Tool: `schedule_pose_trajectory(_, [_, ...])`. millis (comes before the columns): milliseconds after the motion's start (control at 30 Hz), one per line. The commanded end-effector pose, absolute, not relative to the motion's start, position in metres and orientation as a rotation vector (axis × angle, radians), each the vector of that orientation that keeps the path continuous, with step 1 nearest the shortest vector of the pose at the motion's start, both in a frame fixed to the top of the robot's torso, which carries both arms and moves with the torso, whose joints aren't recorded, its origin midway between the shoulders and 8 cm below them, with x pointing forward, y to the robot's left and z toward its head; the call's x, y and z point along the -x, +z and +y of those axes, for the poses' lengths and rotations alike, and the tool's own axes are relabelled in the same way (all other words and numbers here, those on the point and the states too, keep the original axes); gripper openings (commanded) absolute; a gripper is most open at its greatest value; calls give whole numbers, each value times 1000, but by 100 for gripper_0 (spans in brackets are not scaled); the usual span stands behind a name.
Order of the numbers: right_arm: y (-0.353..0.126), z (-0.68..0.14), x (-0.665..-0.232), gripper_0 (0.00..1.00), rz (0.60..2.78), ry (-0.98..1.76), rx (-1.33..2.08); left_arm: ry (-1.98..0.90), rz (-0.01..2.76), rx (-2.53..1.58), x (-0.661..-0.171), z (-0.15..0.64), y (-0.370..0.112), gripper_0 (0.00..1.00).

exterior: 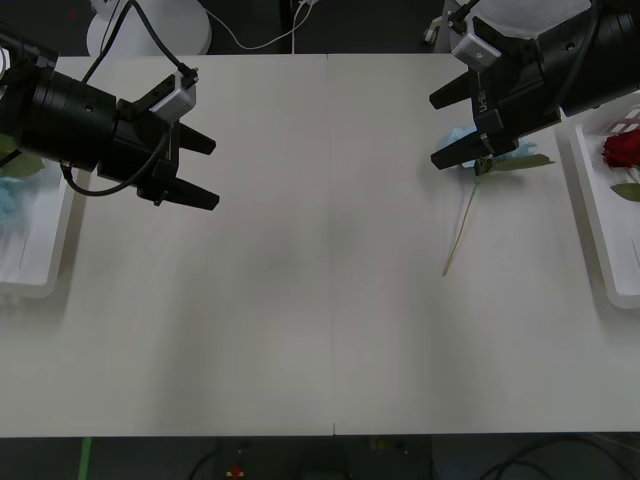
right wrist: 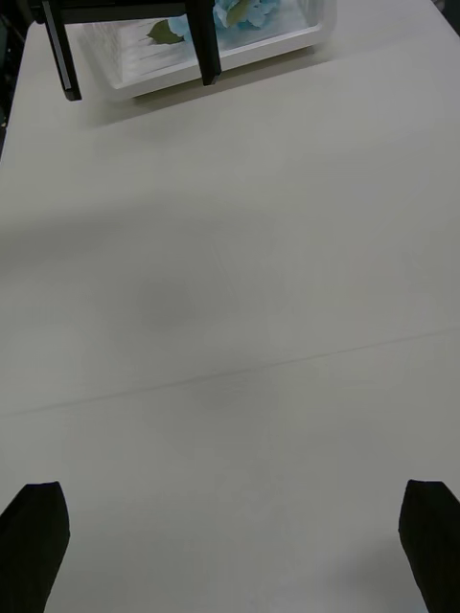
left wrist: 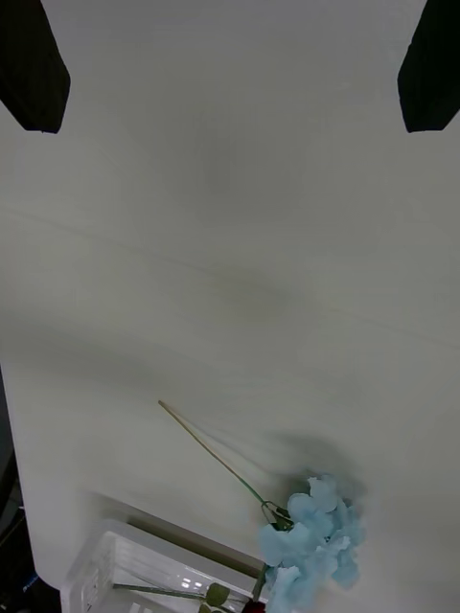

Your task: Put the red flowers into the right box and the blue flowers into the left box

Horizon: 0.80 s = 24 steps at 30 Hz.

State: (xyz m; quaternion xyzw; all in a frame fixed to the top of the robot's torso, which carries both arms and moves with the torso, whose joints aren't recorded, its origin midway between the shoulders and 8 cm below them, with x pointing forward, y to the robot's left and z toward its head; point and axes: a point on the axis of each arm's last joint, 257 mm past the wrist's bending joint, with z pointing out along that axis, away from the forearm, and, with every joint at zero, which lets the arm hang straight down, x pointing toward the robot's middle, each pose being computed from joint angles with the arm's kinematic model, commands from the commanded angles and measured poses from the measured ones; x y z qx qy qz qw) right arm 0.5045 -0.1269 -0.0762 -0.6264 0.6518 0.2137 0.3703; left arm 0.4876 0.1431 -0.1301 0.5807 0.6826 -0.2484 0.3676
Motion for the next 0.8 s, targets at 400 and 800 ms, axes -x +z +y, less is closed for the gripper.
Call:
schedule_pose_trajectory(400, [-129,-133,-485,100,1750,622,1614,-587,1602,-1571,-491,125,-94,100])
schedule_pose_trajectory(800, [-89,-140,-492,100,1673,540,1644,-587,1602,-1571,-491,125,-94,100])
